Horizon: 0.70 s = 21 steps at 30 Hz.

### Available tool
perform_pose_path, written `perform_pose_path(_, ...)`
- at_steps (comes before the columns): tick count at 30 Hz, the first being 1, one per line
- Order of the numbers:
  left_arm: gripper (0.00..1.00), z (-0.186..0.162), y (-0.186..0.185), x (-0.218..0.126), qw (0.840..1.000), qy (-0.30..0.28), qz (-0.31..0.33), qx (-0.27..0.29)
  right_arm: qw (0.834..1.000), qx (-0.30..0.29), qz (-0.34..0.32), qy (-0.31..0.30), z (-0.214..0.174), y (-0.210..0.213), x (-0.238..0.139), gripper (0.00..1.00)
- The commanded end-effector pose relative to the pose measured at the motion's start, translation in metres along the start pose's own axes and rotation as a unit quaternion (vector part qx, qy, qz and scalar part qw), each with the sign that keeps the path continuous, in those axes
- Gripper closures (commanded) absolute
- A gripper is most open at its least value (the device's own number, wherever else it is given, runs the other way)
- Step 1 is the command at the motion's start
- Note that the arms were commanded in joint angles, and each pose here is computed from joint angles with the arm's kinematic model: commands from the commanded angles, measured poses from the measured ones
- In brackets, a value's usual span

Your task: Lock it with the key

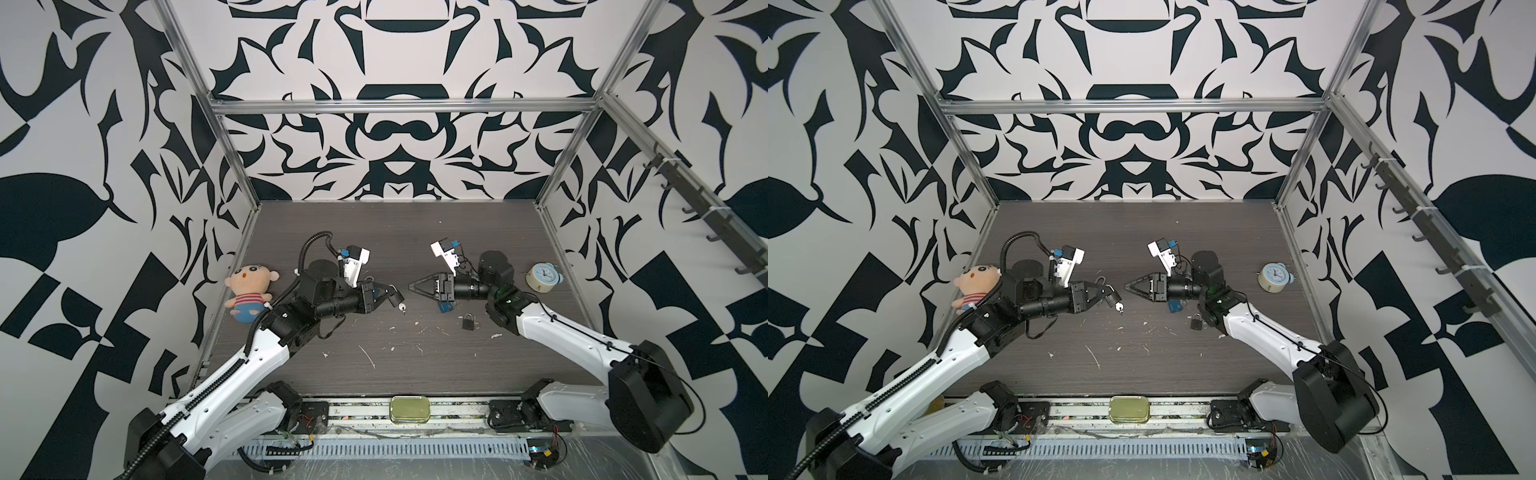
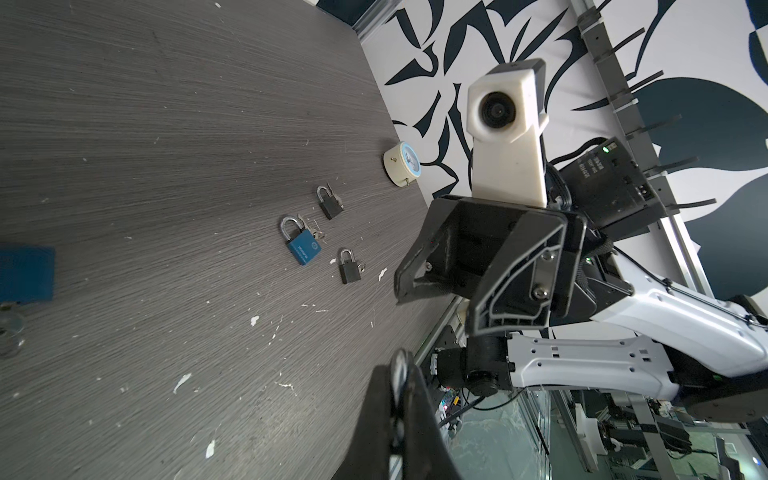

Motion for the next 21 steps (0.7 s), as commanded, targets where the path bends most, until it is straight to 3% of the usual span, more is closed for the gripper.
perform_pose_path(1, 1.00, 0.009, -0.010, -0.007, 1.000, -0.024, -0.003, 0.001, 0.999, -0.029, 0.020, -0.011, 0.002, 0.012, -0.003, 0.57)
perform_pose_path(21, 1.00, 0.025, -0.012, -0.008, 0.997, -0.074, -0.001, -0.020, 0.998, -0.033, 0.039, 0.030, -0.007, 0.012, 0.021, 0.60)
Point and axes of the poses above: each gripper's point midway between its finger pads, its own x axis out along the fingers, its own y axis along the line the jaws close on, z = x × y, the point moved 10 cm from there along -x, back along the fingers, and after that the axes turned 4 degrees about x, right-handed, at the moved point
